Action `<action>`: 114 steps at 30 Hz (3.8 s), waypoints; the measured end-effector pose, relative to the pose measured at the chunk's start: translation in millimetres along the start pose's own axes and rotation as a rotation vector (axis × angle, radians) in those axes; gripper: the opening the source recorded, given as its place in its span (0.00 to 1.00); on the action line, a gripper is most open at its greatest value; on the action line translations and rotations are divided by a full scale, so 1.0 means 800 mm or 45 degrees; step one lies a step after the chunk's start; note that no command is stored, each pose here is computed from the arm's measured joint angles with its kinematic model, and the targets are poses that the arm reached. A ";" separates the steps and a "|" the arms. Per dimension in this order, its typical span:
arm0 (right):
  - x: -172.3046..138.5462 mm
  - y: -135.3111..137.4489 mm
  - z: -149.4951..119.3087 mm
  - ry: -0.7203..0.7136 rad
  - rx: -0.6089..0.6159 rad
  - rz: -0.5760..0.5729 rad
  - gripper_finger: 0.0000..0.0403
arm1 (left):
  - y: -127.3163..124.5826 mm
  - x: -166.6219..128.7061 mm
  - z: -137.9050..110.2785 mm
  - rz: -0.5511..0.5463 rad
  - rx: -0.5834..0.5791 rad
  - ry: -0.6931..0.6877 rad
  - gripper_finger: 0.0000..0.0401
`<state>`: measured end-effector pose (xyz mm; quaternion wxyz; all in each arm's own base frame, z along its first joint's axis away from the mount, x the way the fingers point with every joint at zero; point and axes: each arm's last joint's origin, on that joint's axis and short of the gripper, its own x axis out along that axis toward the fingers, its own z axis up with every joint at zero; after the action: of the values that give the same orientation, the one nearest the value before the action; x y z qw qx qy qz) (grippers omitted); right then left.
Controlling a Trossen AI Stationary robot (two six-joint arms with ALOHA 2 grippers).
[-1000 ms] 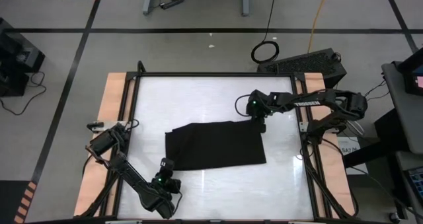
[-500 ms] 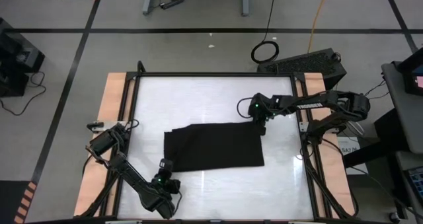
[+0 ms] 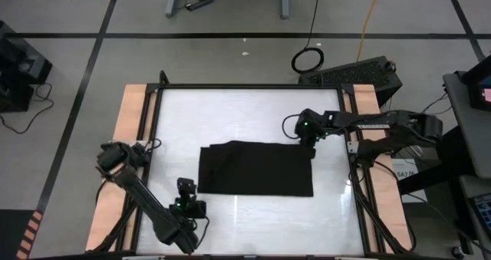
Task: Roll towel
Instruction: Roll the towel
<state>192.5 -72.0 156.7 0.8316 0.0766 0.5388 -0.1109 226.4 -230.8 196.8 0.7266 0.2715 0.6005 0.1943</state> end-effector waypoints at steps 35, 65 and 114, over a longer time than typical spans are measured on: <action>-0.017 0.099 0.004 -0.165 -0.371 0.308 0.36 | 0.259 0.231 -0.038 -0.640 -0.903 -0.082 0.44; -0.018 0.108 0.001 -0.157 -0.380 0.277 0.35 | 0.246 0.290 -0.031 -0.908 -0.709 -0.027 0.03; 0.024 0.141 0.005 -0.147 -0.502 0.393 0.38 | 0.262 0.163 -0.036 -1.156 -0.615 0.422 0.02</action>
<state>233.9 33.6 142.2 0.8668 -0.0120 0.4837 0.1202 233.8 16.0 224.1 0.6749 -0.2244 0.7022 0.0334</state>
